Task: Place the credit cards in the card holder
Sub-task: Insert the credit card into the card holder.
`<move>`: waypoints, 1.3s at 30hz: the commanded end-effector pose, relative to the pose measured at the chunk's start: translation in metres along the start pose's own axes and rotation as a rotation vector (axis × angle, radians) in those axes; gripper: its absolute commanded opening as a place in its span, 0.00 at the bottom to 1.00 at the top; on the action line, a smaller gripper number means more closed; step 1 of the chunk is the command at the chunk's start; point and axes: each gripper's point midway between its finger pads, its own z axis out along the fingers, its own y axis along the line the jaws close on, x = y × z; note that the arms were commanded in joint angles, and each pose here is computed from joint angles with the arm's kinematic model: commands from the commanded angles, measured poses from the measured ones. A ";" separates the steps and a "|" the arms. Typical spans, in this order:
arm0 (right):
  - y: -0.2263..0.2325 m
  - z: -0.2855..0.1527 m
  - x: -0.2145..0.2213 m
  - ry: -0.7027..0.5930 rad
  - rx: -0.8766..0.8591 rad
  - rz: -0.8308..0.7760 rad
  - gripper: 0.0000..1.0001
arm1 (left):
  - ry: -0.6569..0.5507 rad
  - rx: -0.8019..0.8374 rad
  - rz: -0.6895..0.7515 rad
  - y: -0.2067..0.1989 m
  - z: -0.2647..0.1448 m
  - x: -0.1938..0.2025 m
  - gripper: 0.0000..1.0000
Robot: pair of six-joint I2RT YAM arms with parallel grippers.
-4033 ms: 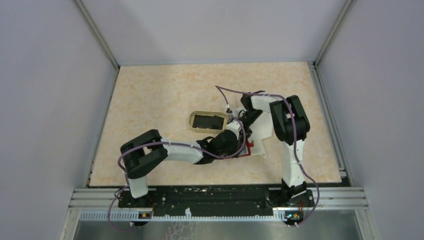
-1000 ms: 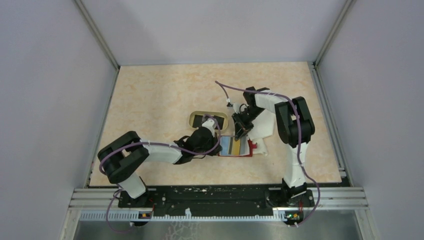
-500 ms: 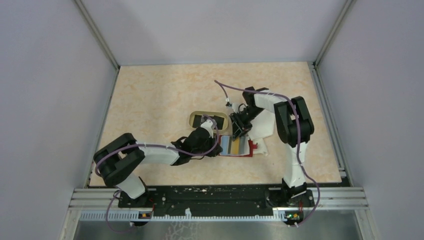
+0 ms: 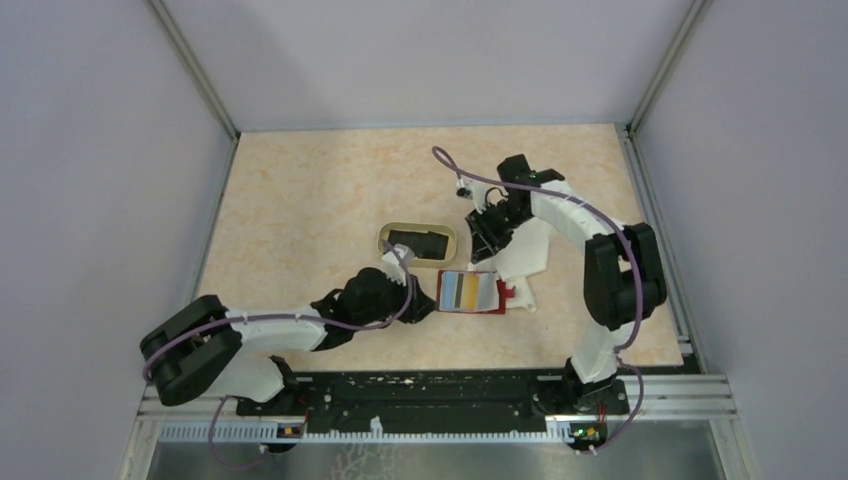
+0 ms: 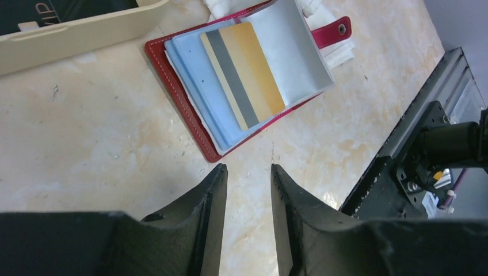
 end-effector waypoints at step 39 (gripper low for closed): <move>-0.002 0.056 0.050 0.118 0.162 -1.172 0.00 | 0.003 -0.137 -0.063 0.042 0.031 0.027 0.30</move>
